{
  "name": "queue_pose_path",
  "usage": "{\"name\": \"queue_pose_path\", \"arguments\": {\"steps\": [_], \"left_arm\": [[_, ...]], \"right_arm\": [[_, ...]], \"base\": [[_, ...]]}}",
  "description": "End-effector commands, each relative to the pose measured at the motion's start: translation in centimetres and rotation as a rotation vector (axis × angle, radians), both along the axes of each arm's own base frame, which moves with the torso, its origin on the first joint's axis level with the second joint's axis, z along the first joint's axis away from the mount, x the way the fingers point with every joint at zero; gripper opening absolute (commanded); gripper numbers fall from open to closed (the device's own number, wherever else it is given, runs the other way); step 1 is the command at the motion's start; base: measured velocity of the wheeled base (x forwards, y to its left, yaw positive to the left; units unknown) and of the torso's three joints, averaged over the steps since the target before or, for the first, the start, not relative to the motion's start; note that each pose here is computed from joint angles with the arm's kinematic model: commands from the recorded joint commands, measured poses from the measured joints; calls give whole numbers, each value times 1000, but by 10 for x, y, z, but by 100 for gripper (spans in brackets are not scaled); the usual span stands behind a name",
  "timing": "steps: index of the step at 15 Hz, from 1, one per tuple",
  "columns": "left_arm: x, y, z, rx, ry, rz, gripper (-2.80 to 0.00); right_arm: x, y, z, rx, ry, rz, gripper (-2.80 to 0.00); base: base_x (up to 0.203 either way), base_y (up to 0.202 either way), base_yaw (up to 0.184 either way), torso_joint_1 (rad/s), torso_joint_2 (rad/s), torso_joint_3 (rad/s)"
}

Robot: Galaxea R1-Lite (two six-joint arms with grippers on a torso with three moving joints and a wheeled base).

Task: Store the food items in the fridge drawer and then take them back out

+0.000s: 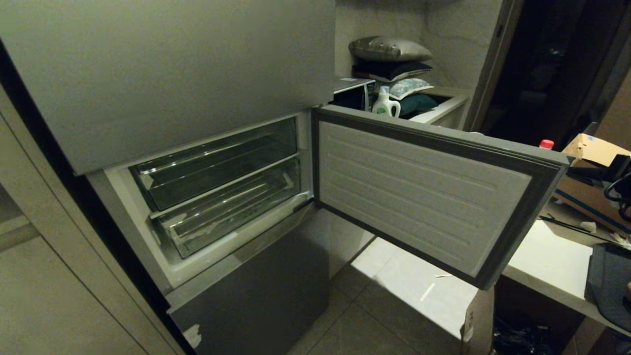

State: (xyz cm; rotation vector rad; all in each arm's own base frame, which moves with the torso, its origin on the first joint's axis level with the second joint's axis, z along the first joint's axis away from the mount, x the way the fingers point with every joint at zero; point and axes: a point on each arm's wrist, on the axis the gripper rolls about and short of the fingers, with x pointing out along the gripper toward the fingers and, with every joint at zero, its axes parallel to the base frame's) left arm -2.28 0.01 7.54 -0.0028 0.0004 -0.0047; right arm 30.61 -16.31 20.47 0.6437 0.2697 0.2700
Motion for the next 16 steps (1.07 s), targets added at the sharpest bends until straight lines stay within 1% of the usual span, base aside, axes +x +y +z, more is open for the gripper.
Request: {"name": "queue_pose_path", "arguments": {"steps": [1, 3, 7, 11, 16], "left_arm": [[0, 0, 0, 0, 1, 0, -280], [0, 0, 0, 0, 1, 0, -280], [0, 0, 0, 0, 1, 0, -280], [0, 0, 0, 0, 1, 0, -280], [0, 0, 0, 0, 2, 0, -280]], "right_arm": [[1, 0, -5, 18, 11, 26, -280], [-5, 4, -2, 25, 5, 62, -280], [-31, 20, 8, 20, -7, 70, -280], [-71, 46, 8, 35, -8, 131, -280], [-80, 82, 4, 43, 2, 246, -280]], "base": [[0, 0, 0, 0, 0, 0], [0, 0, 0, 0, 0, 0], [0, 0, 0, 0, 0, 0], [0, 0, 0, 0, 0, 0], [0, 0, 0, 0, 0, 0]]}}
